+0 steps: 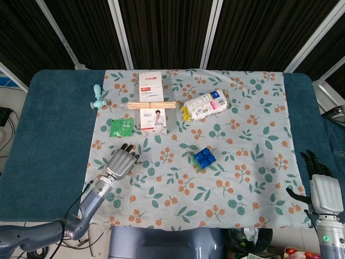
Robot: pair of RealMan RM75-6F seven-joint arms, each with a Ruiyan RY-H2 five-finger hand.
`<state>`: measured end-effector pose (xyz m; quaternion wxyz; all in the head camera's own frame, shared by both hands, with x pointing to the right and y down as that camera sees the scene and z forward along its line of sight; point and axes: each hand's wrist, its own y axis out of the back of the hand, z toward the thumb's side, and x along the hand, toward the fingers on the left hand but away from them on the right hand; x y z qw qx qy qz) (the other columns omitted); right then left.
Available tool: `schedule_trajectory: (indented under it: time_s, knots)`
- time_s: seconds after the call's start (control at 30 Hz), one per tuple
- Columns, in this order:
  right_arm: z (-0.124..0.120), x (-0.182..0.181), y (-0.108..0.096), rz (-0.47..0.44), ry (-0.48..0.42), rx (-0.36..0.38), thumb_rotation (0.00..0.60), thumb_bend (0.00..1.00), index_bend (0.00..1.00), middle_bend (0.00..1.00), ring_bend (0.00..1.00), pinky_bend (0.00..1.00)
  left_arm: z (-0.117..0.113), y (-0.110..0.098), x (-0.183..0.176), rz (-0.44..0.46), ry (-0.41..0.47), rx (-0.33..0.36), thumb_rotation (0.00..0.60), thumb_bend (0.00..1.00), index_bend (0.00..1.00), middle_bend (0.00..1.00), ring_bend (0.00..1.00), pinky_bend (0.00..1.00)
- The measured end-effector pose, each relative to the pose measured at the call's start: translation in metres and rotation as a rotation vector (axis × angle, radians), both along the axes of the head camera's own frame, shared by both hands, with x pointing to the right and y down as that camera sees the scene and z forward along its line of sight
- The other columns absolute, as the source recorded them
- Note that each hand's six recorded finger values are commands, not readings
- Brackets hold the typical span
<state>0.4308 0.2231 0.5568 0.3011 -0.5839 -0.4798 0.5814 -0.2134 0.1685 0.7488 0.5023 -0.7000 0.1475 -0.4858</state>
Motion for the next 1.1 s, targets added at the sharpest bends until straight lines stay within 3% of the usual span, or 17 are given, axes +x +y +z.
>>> schedule_trajectory:
  time_s: [1.1]
  knots:
    - [-0.0006, 0.0008, 0.0002, 0.002, 0.001, 0.001, 0.600, 0.06, 0.13, 0.10, 0.23, 0.22, 0.0006, 0.0001, -0.0021, -0.002, -0.008, 0.004, 0.600, 0.38, 0.54, 0.57, 0.22, 0.26]
